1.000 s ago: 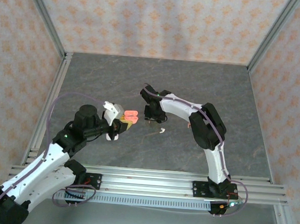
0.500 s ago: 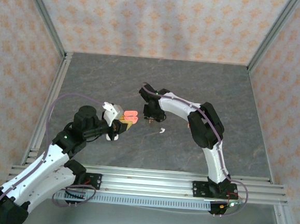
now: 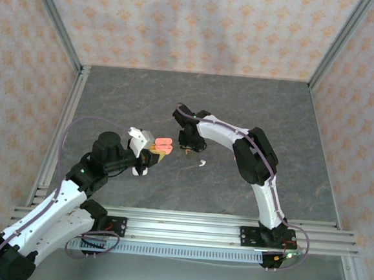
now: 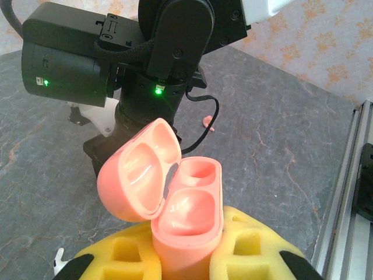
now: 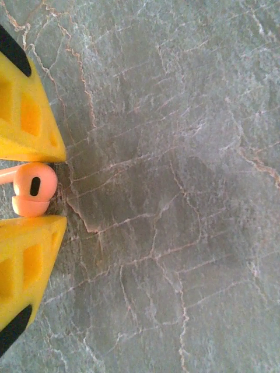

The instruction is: Insert wireless bluetooth earbuds into charging case

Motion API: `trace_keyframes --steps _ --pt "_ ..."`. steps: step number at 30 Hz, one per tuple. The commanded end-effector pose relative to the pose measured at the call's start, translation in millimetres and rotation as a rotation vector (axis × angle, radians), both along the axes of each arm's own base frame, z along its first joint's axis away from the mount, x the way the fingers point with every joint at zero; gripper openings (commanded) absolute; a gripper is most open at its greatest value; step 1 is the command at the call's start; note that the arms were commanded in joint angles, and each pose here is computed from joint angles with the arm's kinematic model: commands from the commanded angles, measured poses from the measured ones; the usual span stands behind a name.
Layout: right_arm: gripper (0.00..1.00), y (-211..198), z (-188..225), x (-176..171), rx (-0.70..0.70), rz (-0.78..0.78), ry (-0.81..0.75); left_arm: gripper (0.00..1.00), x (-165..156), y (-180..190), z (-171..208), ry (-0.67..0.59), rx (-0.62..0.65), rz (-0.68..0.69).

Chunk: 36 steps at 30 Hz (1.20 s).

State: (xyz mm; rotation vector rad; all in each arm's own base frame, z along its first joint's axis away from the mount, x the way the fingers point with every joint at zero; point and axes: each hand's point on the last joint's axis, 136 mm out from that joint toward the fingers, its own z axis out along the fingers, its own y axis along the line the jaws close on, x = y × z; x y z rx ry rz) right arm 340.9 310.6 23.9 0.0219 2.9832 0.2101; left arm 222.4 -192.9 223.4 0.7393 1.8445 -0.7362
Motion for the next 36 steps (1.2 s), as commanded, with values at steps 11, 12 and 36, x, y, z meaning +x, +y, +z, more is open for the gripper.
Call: trace_keyframes --steps 11,12,36 --pt "0.21 -13.8 -0.4 -5.6 -0.066 0.029 0.012 0.00 1.8 -1.7 1.4 -0.013 -0.022 -0.001" --pt "0.21 -14.6 3.3 -4.3 -0.066 0.032 -0.002 0.00 2.4 -1.7 1.2 -0.013 -0.026 0.001" --pt "0.15 -39.7 124.7 15.0 0.051 -0.033 -0.460 0.00 19.3 -8.2 19.1 -0.004 -0.198 0.071"
